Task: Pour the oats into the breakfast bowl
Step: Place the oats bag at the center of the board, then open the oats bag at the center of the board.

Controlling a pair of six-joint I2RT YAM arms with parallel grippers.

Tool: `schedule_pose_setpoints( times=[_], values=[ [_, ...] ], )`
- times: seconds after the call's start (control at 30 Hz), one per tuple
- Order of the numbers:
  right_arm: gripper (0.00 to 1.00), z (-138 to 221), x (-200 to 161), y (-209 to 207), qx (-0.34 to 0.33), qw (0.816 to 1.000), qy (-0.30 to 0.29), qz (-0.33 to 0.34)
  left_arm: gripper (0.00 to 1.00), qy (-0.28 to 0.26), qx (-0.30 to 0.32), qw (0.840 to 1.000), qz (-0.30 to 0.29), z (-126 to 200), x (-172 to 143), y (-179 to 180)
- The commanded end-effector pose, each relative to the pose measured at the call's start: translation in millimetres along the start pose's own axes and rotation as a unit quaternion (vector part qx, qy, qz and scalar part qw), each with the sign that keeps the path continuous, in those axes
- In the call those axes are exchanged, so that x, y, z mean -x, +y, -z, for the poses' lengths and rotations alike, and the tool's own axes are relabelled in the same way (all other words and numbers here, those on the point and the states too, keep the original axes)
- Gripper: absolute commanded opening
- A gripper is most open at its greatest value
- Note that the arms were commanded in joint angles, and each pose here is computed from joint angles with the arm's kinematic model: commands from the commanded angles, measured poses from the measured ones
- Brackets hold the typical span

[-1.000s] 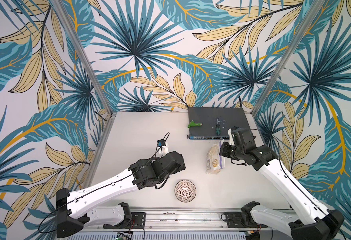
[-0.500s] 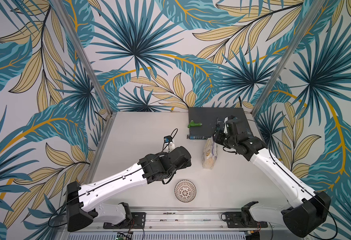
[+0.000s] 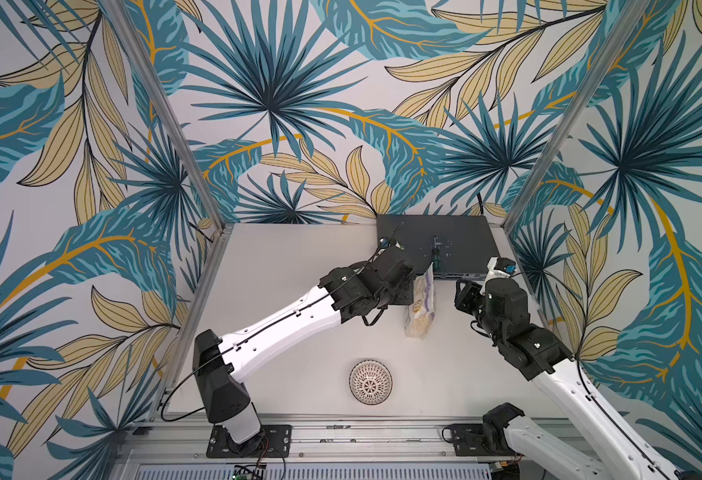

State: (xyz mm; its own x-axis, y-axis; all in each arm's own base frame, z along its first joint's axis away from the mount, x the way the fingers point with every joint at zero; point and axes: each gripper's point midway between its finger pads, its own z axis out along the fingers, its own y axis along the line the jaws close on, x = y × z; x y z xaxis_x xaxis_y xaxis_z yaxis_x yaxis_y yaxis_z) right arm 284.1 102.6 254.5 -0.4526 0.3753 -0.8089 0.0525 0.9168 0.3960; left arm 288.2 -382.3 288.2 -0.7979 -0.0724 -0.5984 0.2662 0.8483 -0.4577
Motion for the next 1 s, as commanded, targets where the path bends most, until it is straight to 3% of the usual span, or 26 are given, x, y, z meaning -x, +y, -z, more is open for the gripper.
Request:
schedule_pose_setpoints(
  times=[0.0, 0.13, 0.37, 0.97],
  values=[
    [0.42, 3, -17, -16, 0.002, 0.999, -0.011, -0.034, 0.45, 0.038, -0.036, 0.997, -0.05, -17, -1, -30],
    [0.42, 6, -40, -31, 0.017, 0.997, -0.013, -0.07, 0.35, 0.061, -0.016, 0.996, -0.071, -47, 1, -39],
    [0.42, 3, -65, -34, 0.056, 0.993, -0.009, -0.102, 0.31, 0.068, 0.013, 0.994, -0.079, -85, 0, -37],
    [0.43, -5, -85, -30, 0.078, 0.989, 0.016, -0.121, 0.09, 0.054, 0.035, 0.996, -0.062, -85, 4, -28]
  ],
)
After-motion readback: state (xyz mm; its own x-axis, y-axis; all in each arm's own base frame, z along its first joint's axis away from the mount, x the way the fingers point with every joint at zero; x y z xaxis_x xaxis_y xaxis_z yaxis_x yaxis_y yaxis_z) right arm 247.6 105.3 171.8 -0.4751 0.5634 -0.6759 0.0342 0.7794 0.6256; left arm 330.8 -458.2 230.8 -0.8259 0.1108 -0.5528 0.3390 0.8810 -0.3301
